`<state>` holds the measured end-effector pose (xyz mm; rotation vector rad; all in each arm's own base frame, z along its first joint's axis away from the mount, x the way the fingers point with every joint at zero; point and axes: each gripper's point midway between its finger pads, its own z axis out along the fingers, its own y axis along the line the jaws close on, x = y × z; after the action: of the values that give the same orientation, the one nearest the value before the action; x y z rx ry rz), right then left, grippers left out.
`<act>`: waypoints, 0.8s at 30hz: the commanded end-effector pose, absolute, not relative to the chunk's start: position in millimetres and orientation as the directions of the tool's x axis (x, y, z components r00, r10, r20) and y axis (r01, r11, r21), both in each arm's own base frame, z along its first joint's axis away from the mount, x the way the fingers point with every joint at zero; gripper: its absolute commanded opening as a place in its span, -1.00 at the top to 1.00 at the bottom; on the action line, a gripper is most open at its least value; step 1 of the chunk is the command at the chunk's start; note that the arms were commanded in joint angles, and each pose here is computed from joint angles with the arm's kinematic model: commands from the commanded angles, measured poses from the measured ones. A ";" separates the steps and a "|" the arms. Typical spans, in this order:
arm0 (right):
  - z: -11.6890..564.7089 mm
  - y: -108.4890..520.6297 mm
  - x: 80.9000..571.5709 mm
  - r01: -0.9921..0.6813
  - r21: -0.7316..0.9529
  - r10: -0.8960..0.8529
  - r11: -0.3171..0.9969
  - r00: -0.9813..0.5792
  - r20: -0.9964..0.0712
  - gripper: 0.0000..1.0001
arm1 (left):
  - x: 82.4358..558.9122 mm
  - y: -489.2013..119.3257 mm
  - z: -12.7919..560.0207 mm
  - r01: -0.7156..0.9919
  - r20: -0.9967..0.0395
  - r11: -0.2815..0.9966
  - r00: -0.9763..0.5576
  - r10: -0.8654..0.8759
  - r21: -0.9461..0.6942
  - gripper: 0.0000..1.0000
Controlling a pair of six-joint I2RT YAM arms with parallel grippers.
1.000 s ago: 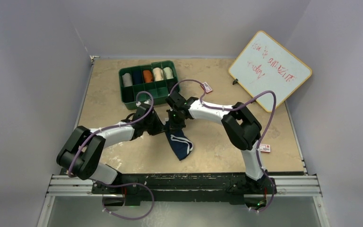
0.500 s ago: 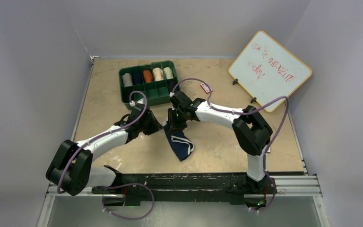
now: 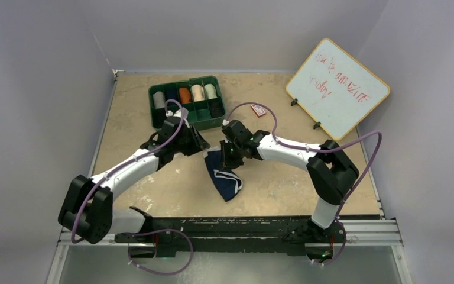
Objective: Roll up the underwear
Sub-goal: Fold the underwear at the center of the board.
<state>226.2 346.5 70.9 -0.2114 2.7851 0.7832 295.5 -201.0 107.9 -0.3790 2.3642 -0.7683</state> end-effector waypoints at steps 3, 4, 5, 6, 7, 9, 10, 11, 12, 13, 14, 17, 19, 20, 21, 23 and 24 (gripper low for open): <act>71.6 341.9 232.5 -0.184 0.504 -0.036 0.844 -0.956 -0.290 0.87 | 310.7 -241.5 146.2 0.182 -0.533 0.711 -0.788 -0.307 -0.679 0.40; 70.8 342.1 232.5 -0.185 0.508 -0.035 0.841 -0.956 -0.291 0.88 | 314.5 -247.9 153.1 0.225 -0.552 0.691 -0.780 -0.295 -0.687 0.39; 70.2 342.2 232.6 -0.186 0.514 -0.033 0.838 -0.956 -0.291 0.90 | 316.5 -250.9 153.1 0.237 -0.553 0.687 -0.784 -0.283 -0.687 0.39; 69.1 341.7 232.0 -0.187 0.517 -0.034 0.835 -0.956 -0.290 0.91 | 318.3 -252.6 148.4 0.236 -0.547 0.691 -0.792 -0.272 -0.684 0.40; 69.6 342.1 232.8 -0.189 0.522 -0.031 0.832 -0.955 -0.295 0.92 | 320.3 -253.7 148.5 0.240 -0.550 0.690 -0.791 -0.269 -0.683 0.40; 68.1 341.2 232.2 -0.188 0.529 -0.028 0.828 -0.955 -0.296 0.93 | 325.8 -255.8 140.8 0.240 -0.550 0.699 -0.795 -0.257 -0.674 0.41; 67.1 340.6 232.3 -0.186 0.531 -0.023 0.826 -0.954 -0.298 0.94 | 327.6 -258.2 137.2 0.246 -0.546 0.699 -0.802 -0.243 -0.672 0.41; 66.7 340.3 232.4 -0.181 0.537 -0.017 0.824 -0.955 -0.296 0.95 | 328.5 -260.4 132.6 0.251 -0.540 0.700 -0.811 -0.225 -0.669 0.42; 66.0 340.3 232.4 -0.178 0.543 -0.013 0.821 -0.956 -0.295 0.95 | 330.1 -262.1 128.9 0.254 -0.536 0.702 -0.818 -0.211 -0.665 0.44; 64.9 340.4 232.7 -0.174 0.549 -0.008 0.818 -0.956 -0.292 0.96 | 331.7 -262.3 124.2 0.248 -0.530 0.709 -0.823 -0.205 -0.660 0.45; 64.3 341.0 233.1 -0.173 0.554 -0.005 0.814 -0.956 -0.292 0.97 | 333.6 -261.1 119.7 0.240 -0.529 0.718 -0.823 -0.206 -0.653 0.47; 60.2 344.0 232.2 -0.168 0.572 -0.007 0.803 -0.962 -0.273 0.98 | 336.4 -254.3 101.5 0.204 -0.521 0.757 -0.829 -0.203 -0.620 0.49; 54.9 345.8 229.6 -0.170 0.576 -0.021 0.799 -0.967 -0.256 0.99 | 336.3 -250.4 90.2 0.189 -0.516 0.776 -0.834 -0.197 -0.602 0.51; 52.3 345.9 228.1 -0.170 0.577 -0.027 0.799 -0.968 -0.248 1.00 | 333.9 -249.0 83.6 0.183 -0.509 0.781 -0.839 -0.191 -0.597 0.52; 49.4 345.4 226.8 -0.169 0.575 -0.033 0.800 -0.970 -0.240 1.00 | 333.2 -247.9 79.0 0.182 -0.507 0.785 -0.841 -0.188 -0.592 0.53; 44.5 343.9 223.8 -0.165 0.573 -0.040 0.803 -0.974 -0.225 1.00 | 331.8 -244.5 67.2 0.167 -0.497 0.798 -0.848 -0.183 -0.579 0.54; 41.7 343.1 221.6 -0.163 0.570 -0.045 0.805 -0.975 -0.216 1.00 | 331.6 -242.1 61.4 0.159 -0.495 0.809 -0.850 -0.180 -0.566 0.56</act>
<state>228.5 340.9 47.5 -0.1536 2.7720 0.8672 324.0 -249.7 74.4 -0.0431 2.4614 -0.9013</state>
